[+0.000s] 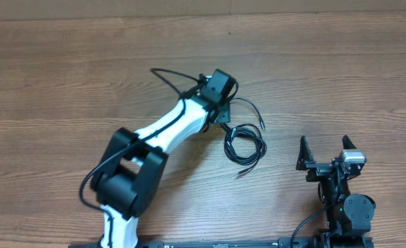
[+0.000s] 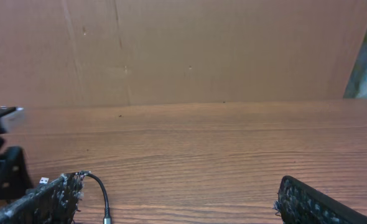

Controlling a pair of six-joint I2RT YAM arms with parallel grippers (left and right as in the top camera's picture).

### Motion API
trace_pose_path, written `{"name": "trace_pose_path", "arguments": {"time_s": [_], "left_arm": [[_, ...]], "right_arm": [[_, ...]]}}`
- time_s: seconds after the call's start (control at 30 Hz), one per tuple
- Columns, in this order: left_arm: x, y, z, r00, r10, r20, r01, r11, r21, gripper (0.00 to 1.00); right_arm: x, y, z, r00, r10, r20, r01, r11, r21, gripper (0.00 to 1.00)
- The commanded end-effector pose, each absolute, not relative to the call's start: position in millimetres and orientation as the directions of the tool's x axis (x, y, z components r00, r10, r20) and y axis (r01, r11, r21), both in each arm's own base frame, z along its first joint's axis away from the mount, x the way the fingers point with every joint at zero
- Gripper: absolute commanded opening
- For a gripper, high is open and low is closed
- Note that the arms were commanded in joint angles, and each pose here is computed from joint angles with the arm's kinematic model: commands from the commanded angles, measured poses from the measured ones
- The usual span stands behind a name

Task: Untangle cables

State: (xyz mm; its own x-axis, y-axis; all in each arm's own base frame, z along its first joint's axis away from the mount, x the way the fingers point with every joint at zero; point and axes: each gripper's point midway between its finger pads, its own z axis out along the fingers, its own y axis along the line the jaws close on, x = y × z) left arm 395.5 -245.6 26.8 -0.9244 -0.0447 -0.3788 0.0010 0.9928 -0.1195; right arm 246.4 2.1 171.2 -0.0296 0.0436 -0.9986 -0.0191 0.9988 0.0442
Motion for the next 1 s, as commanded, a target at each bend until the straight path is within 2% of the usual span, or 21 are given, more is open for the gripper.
{"name": "trace_pose_path", "arguments": {"time_s": [0.0,0.17,0.27,0.37,0.5,0.6,0.7,0.8,0.87,0.97], "left_arm": [[400.8,-262.8,16.7,-0.933,-0.012,-0.36,0.023,0.995,-0.093,0.68],[396.1,-263.5,-2.6,-0.946,0.011,-0.323,0.028,0.998,-0.048,0.66],[393.3,-260.2,-6.0,-0.951,0.015,-0.31,0.026,0.999,-0.032,0.59],[392.4,-253.8,-5.7,-0.951,0.018,-0.308,0.019,1.0,-0.001,0.4],[384.9,-242.3,-2.7,-0.964,0.023,-0.266,0.011,0.999,0.045,0.04],[379.4,-227.2,3.6,-0.976,0.012,-0.217,-0.006,0.996,0.085,0.04],[371.7,-205.8,9.4,-0.985,-0.07,-0.158,-0.09,0.989,0.122,0.04],[359.2,-180.0,13.0,-0.958,-0.268,-0.107,-0.283,0.946,0.162,0.04],[348.1,-164.6,13.4,-0.891,-0.449,-0.07,-0.454,0.872,0.182,0.04],[339.9,-156.4,13.1,-0.828,-0.561,0.009,-0.551,0.816,0.172,0.04]], "right_arm": [[246.5,0.8,169.6,-0.024,0.039,-0.999,-0.013,0.999,0.04,1.0],[246.5,0.8,169.6,-0.024,0.039,-0.999,-0.013,0.999,0.04,1.0],[246.5,0.8,169.6,-0.024,0.039,-0.999,-0.013,0.999,0.04,1.0],[246.5,0.8,169.6,-0.024,0.039,-0.999,-0.013,0.999,0.04,1.0],[246.5,0.8,169.6,-0.024,0.039,-0.999,-0.013,0.999,0.039,1.0],[246.5,0.8,169.6,-0.024,0.039,-0.999,-0.013,0.999,0.04,1.0],[246.5,0.8,169.6,-0.024,0.039,-0.999,-0.013,0.999,0.04,1.0],[246.5,0.8,169.6,-0.024,0.039,-0.999,-0.013,0.999,0.039,1.0],[246.5,0.8,169.6,-0.024,0.039,-0.999,-0.013,0.999,0.04,1.0],[246.5,0.8,169.6,-0.024,0.039,-0.999,-0.013,0.999,0.039,1.0]]}}
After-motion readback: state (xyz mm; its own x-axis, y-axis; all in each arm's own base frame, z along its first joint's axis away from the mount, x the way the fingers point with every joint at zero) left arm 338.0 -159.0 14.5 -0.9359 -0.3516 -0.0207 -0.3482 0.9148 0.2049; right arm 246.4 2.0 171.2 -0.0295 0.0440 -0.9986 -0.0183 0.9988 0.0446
